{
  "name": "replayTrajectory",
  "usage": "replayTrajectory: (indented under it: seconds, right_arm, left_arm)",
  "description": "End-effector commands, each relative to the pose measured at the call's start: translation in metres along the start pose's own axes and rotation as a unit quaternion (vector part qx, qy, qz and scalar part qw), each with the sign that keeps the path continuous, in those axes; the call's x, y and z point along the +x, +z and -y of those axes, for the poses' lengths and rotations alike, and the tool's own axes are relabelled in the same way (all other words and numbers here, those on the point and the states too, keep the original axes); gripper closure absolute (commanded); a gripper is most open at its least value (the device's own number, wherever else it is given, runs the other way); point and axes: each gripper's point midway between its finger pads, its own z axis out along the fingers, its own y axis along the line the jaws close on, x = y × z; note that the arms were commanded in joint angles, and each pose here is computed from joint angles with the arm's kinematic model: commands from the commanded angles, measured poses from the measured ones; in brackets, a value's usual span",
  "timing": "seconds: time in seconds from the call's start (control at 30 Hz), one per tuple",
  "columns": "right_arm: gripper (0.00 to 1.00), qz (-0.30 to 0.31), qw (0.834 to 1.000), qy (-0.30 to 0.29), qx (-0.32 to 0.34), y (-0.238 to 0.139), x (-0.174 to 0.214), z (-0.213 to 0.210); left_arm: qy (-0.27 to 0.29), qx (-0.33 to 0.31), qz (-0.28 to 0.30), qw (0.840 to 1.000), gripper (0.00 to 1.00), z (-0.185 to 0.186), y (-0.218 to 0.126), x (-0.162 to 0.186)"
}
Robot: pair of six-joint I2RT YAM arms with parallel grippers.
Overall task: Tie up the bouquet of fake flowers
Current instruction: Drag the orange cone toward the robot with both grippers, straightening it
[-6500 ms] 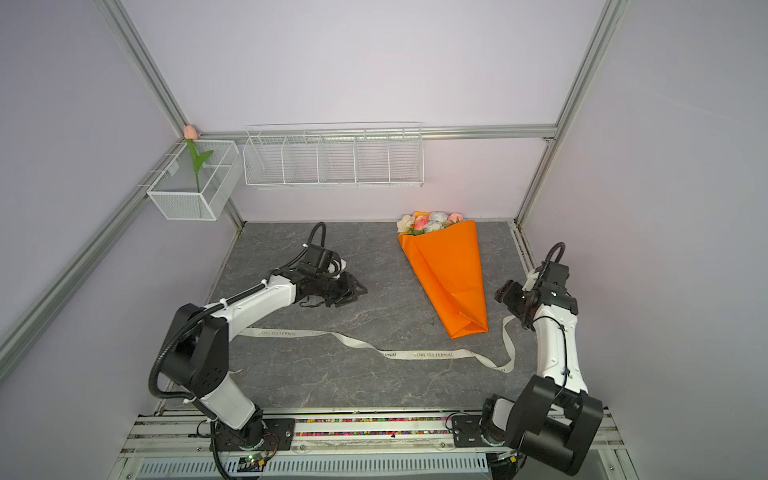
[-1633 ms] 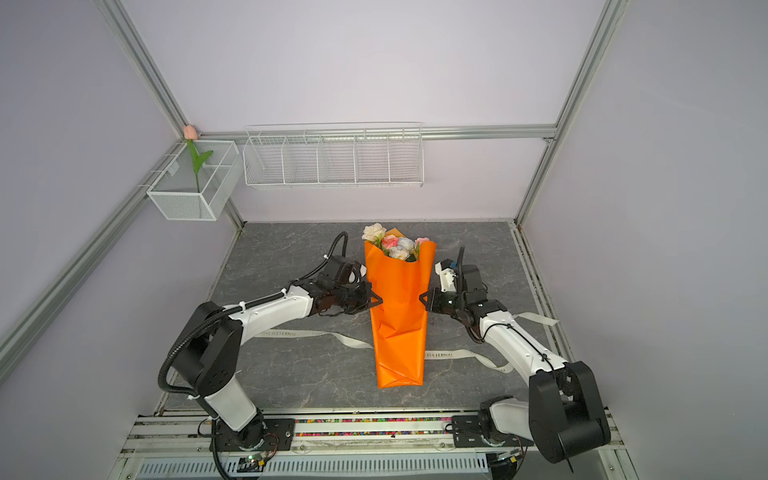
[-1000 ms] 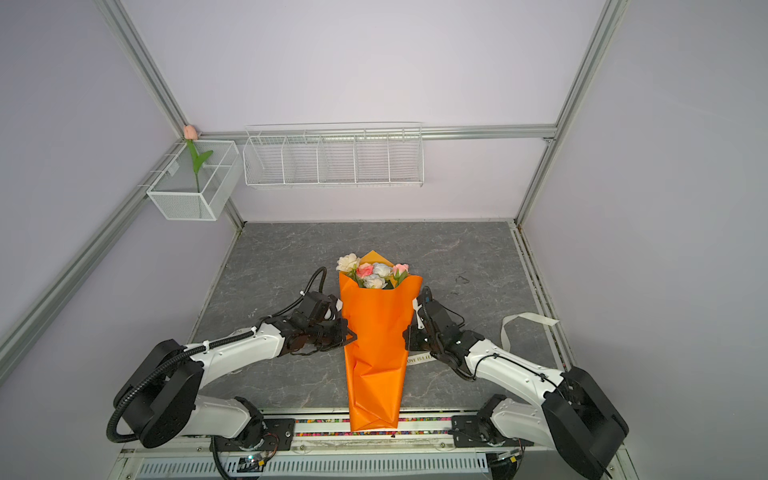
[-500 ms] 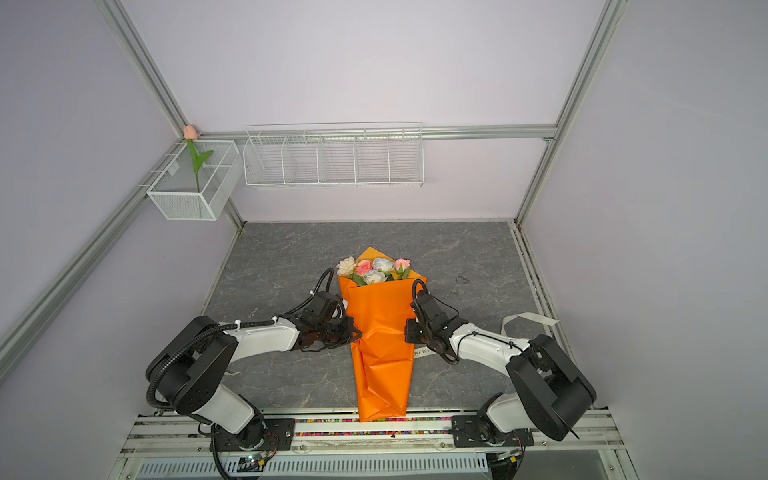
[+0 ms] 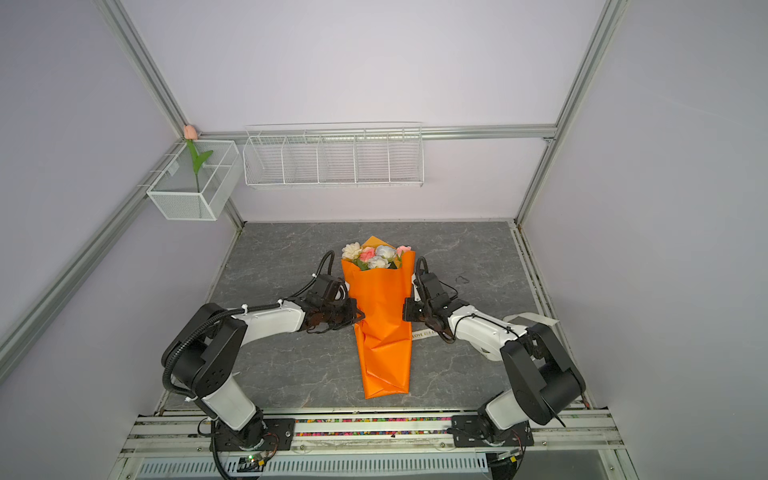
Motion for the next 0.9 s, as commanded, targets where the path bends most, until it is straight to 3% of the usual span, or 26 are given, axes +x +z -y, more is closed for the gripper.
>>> replayTrajectory:
  seconds: [0.0, 0.23, 0.6, 0.67, 0.73, 0.77, 0.8, 0.87]
  right_arm:
    - [0.92, 0.007, 1.0, -0.008, -0.018, -0.018, 0.004, -0.01]
    - [0.92, 0.012, 1.0, -0.01, -0.024, -0.033, 0.019, -0.014]
    - [0.88, -0.019, 1.0, -0.003, 0.015, -0.007, 0.047, 0.001]
    - [0.74, -0.026, 0.999, -0.005, 0.034, -0.007, 0.045, 0.006]
    - [0.58, -0.029, 0.998, -0.002, 0.056, -0.011, 0.041, 0.012]
    - [0.51, -0.027, 0.997, -0.001, 0.066, -0.014, 0.039, 0.015]
    - [0.5, -0.023, 0.997, 0.003, 0.074, -0.018, 0.036, 0.018]
    - [0.36, -0.016, 0.997, 0.009, 0.08, -0.028, 0.032, 0.023]
  left_arm:
    - [0.023, 0.006, 0.005, 1.0, 1.0, 0.009, -0.016, -0.001]
    - [0.033, 0.003, 0.021, 0.999, 1.0, 0.006, -0.038, 0.008]
    - [0.021, -0.009, -0.001, 1.0, 1.0, -0.017, -0.022, 0.024]
    - [0.019, -0.013, -0.004, 1.0, 0.91, -0.018, -0.02, 0.025]
    - [0.017, -0.02, -0.003, 1.0, 0.7, -0.02, -0.022, 0.025]
    - [0.019, -0.022, -0.002, 1.0, 0.68, -0.02, -0.024, 0.024]
    - [0.02, -0.025, 0.002, 0.999, 0.66, -0.019, -0.027, 0.023]
    - [0.022, -0.033, 0.013, 0.999, 0.54, -0.018, -0.037, 0.02]
